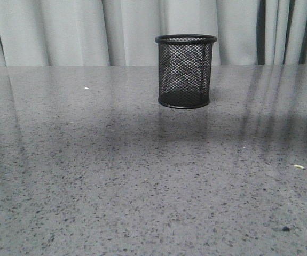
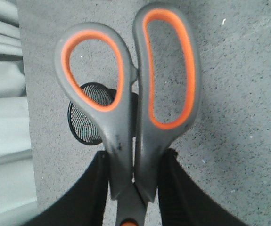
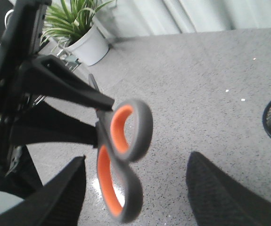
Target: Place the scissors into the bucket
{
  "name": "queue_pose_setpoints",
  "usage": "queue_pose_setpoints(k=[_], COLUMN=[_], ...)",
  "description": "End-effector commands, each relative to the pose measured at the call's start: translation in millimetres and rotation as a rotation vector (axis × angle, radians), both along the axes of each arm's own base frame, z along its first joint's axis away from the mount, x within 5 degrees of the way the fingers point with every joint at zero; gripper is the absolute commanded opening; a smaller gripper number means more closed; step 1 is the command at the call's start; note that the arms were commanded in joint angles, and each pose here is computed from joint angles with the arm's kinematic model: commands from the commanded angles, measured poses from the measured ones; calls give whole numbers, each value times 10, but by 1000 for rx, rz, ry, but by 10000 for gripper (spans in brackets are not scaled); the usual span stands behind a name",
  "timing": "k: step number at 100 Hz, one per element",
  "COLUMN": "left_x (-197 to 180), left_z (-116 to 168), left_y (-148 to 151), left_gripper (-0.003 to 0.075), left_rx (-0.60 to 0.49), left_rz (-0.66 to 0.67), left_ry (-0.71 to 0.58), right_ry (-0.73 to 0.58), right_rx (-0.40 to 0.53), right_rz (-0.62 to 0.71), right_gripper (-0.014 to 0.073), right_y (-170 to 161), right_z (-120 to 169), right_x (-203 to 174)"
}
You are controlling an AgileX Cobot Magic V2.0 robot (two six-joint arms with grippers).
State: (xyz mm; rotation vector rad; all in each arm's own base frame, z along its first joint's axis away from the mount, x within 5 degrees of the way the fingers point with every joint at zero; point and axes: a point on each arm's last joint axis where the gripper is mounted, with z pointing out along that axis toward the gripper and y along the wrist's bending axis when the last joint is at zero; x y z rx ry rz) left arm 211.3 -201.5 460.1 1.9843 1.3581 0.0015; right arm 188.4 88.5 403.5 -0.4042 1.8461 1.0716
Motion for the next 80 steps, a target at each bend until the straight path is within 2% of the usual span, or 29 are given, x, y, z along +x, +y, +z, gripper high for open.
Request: queue_pose_setpoints(k=[1, 15, 47, 59, 71, 78, 80], left_x=[-129, -133, -137, -153, -175, -194, -195], left_z=[237, 243, 258, 262, 268, 269, 270], left_y=[27, 17, -1, -16, -34, -39, -40], left_gripper=[-19, -19, -19, -19, -13, 35, 59], left_rx=[-107, -115, -142, -159, -182, -191, -192], left_rz=[5, 2, -4, -14, -28, -34, -35], left_ry=[-68, -70, -69, -53, -30, -11, -10], right_ry=[-34, 6, 8, 23, 19, 20, 20], right_rx=[59, 61, 105, 106, 106, 106, 106], right_rz=[19, 72, 147, 146, 133, 133, 133], right_gripper=[414, 414, 400, 260, 42, -69, -72], right_y=[27, 67, 228, 249, 245, 246, 246], right_z=[167, 116, 69, 36, 32, 32, 32], right_x=[51, 140, 209, 252, 273, 272, 272])
